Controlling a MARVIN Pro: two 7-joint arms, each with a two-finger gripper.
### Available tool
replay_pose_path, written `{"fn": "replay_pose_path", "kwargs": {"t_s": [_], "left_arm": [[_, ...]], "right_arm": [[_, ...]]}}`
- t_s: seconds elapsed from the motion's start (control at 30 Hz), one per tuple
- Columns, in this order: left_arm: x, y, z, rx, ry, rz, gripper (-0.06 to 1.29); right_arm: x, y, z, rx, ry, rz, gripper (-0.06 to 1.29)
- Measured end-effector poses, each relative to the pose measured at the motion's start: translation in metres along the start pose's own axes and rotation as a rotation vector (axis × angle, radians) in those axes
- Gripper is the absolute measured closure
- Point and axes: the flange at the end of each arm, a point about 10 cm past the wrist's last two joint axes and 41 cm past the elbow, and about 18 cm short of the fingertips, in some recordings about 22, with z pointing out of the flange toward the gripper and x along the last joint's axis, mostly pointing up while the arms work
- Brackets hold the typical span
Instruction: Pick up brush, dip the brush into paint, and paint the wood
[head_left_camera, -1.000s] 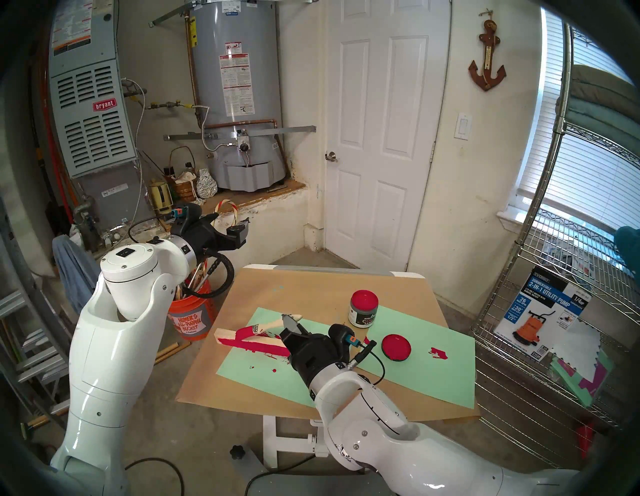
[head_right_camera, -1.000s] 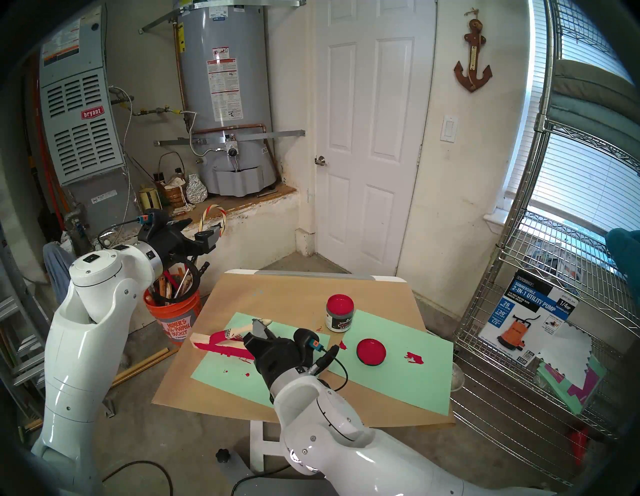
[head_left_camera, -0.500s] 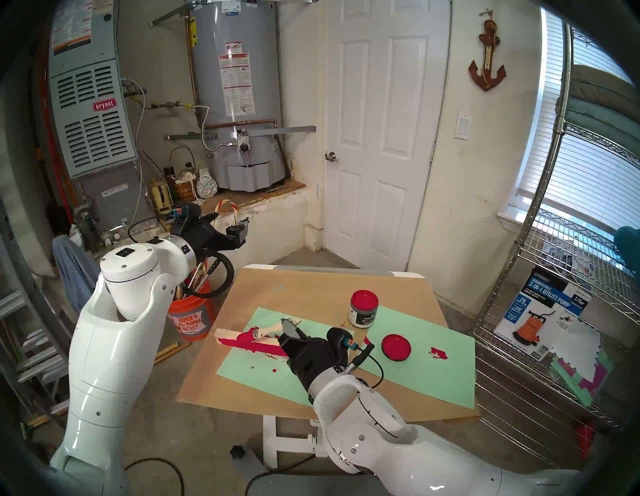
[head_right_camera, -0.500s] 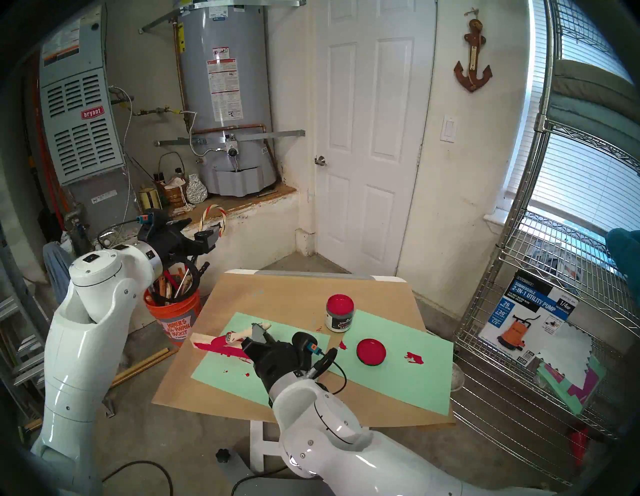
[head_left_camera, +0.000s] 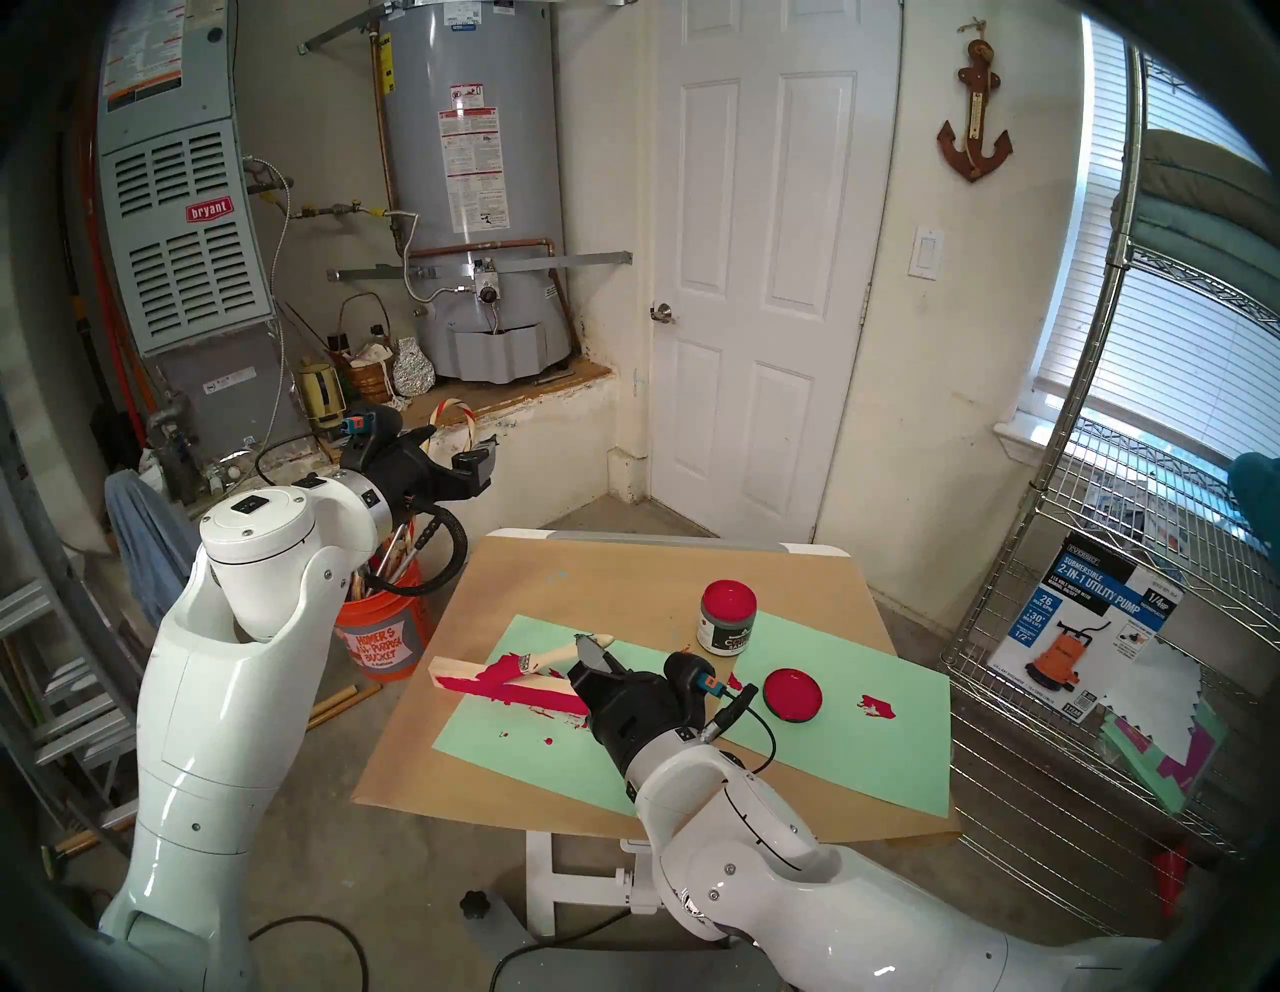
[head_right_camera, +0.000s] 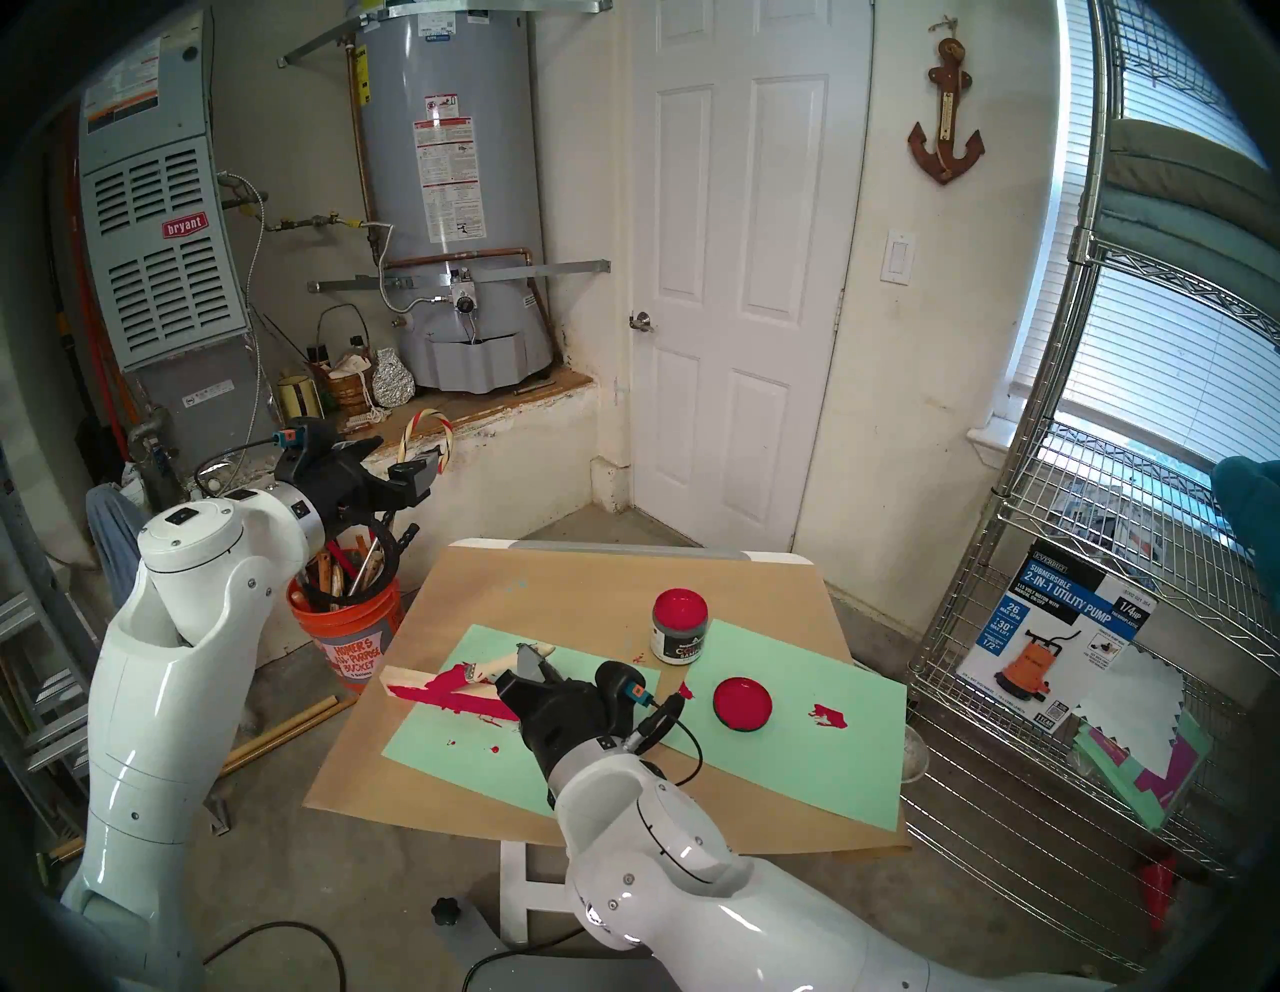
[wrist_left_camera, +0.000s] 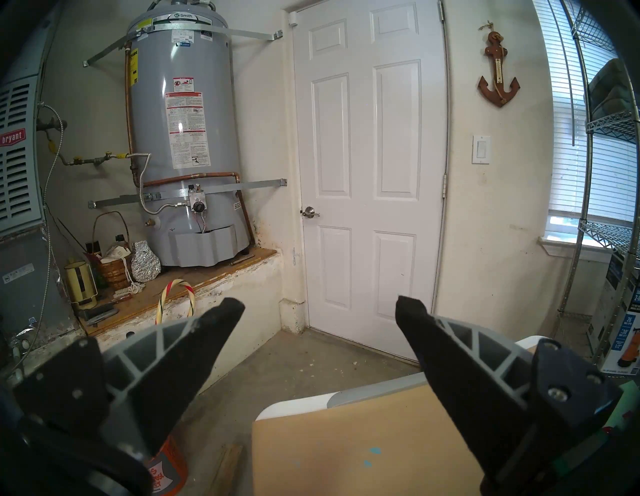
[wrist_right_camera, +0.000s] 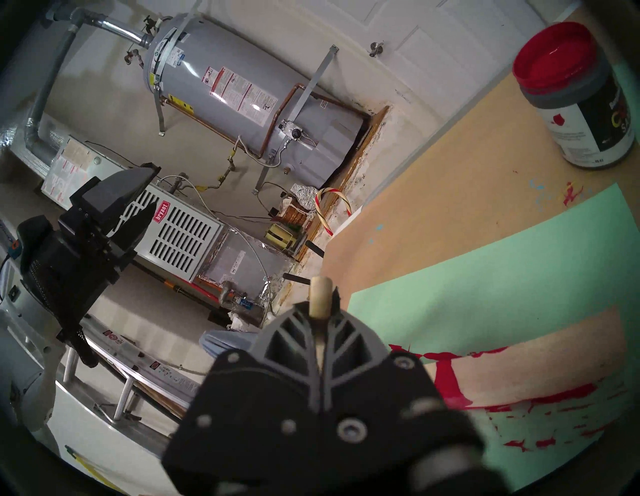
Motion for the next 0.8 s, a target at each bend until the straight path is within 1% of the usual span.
{"fn": "replay_pose_path", "kwargs": {"t_s": [0.3, 0.47, 0.63, 0.8], "left_arm": [[0.0, 0.0, 0.0, 0.0, 0.0, 0.0, -0.02], [0.0, 0.0, 0.0, 0.001, 0.0, 0.0, -0.02], [0.0, 0.0, 0.0, 0.001, -0.001, 0.0, -0.02], [0.0, 0.0, 0.0, 0.001, -0.001, 0.0, -0.02]], "right_arm": [[0.002, 0.004, 0.0, -0.03, -0.01, 0.001, 1.25], [0.004, 0.005, 0.0, -0.029, -0.005, -0.006, 1.25], [0.008, 0.007, -0.004, -0.027, 0.0, -0.019, 1.25], [0.01, 0.013, -0.009, -0.037, 0.008, -0.033, 1.25]]}}
